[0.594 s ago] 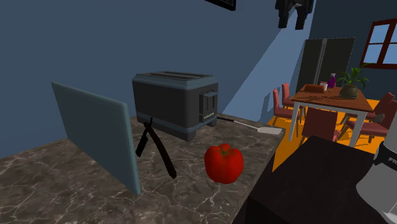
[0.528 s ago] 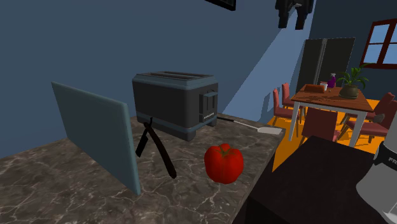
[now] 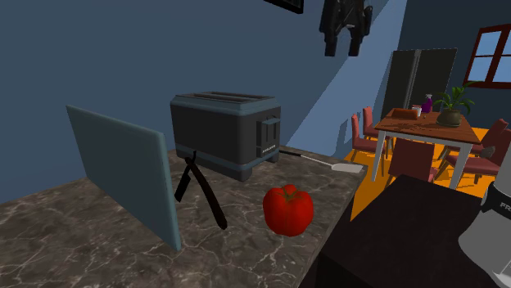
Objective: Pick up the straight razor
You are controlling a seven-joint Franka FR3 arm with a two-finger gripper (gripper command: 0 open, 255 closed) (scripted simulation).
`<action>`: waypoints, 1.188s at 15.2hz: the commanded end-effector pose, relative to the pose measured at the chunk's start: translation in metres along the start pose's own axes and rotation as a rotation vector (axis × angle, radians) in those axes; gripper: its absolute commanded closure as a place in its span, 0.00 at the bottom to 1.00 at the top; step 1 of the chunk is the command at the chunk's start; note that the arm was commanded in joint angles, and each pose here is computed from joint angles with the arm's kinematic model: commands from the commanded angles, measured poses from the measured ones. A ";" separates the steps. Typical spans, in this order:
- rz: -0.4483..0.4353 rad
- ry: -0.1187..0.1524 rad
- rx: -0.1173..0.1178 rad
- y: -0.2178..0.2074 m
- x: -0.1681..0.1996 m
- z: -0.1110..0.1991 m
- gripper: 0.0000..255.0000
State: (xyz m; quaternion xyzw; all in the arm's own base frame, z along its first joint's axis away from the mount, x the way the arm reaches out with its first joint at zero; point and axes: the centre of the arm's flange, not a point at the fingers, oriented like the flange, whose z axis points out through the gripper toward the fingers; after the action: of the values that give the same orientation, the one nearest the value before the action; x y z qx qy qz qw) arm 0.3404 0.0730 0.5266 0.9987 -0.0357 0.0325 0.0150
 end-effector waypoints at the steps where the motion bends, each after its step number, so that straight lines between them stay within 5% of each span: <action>1: -0.013 0.008 0.000 -0.025 0.002 0.010 0.00; 18: -0.124 0.065 -0.003 -0.223 0.036 0.106 0.00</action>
State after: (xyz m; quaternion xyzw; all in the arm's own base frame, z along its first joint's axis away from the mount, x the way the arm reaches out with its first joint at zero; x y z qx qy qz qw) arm 0.3959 0.2767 0.4224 0.9976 0.0235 0.0618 0.0203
